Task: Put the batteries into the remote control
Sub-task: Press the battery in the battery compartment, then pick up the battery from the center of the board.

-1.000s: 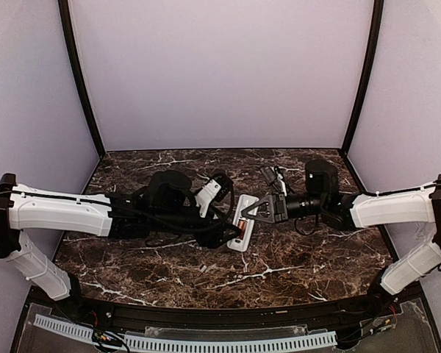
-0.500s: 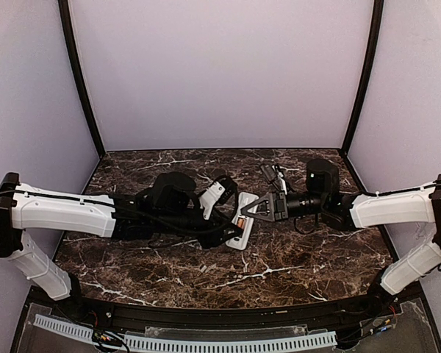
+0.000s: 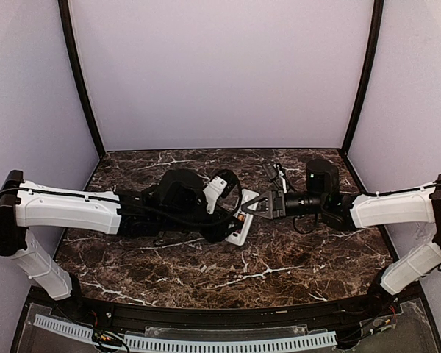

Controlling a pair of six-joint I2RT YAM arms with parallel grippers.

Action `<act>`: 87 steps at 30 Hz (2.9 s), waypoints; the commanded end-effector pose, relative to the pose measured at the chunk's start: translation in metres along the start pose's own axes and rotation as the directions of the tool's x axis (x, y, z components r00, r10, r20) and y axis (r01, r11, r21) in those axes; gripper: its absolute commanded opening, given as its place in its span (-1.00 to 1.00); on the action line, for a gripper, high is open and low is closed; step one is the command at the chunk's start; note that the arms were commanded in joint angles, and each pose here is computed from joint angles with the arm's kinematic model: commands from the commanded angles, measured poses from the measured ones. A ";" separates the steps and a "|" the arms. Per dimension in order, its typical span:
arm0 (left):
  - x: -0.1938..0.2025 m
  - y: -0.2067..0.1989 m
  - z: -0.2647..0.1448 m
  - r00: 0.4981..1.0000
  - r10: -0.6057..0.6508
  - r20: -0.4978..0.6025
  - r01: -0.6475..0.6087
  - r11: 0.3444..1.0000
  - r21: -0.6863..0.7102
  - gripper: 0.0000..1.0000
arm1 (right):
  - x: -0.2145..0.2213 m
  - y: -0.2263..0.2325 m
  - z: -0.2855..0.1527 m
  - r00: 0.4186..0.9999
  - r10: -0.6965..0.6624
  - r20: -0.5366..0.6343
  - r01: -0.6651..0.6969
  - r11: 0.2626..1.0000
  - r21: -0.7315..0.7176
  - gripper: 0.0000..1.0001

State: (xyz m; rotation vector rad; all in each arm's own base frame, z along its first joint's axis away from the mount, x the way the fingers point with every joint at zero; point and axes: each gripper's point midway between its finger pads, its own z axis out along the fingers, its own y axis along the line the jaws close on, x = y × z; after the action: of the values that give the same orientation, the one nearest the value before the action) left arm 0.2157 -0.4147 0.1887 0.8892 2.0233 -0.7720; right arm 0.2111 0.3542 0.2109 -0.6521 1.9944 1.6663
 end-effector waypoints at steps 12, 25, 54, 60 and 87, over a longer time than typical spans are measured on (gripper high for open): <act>0.008 0.034 0.002 0.999 -0.025 -0.032 0.019 0.983 -0.180 -0.26 | -0.001 0.012 0.000 1.000 -0.005 -0.001 0.005 1.000 -0.001 -1.00; -0.003 0.020 -0.040 0.996 0.074 -0.052 -0.079 0.992 -0.101 0.36 | 0.003 -0.016 -0.014 1.000 0.015 0.016 -0.016 0.998 0.059 -1.00; 0.164 0.037 -0.020 0.715 -0.138 -0.685 0.012 0.983 -0.184 -0.18 | 0.026 -0.028 -0.044 0.999 -0.044 0.008 0.044 0.997 0.064 -1.00; 0.167 0.038 -0.012 0.703 -0.126 -0.700 -0.004 0.984 -0.181 -0.20 | 0.027 -0.030 -0.045 0.999 -0.047 0.003 0.047 0.996 0.079 -1.00; 0.148 0.051 -0.001 0.782 -0.047 -0.621 -0.097 0.976 -0.196 -0.99 | 0.027 -0.041 -0.039 0.999 0.033 0.000 -0.033 0.996 0.087 -1.00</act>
State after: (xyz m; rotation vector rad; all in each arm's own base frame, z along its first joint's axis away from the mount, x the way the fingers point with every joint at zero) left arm 0.1739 -0.3306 0.0210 1.1923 2.7430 -0.1668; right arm 0.2064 0.3031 0.1583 -0.6190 2.1178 1.5475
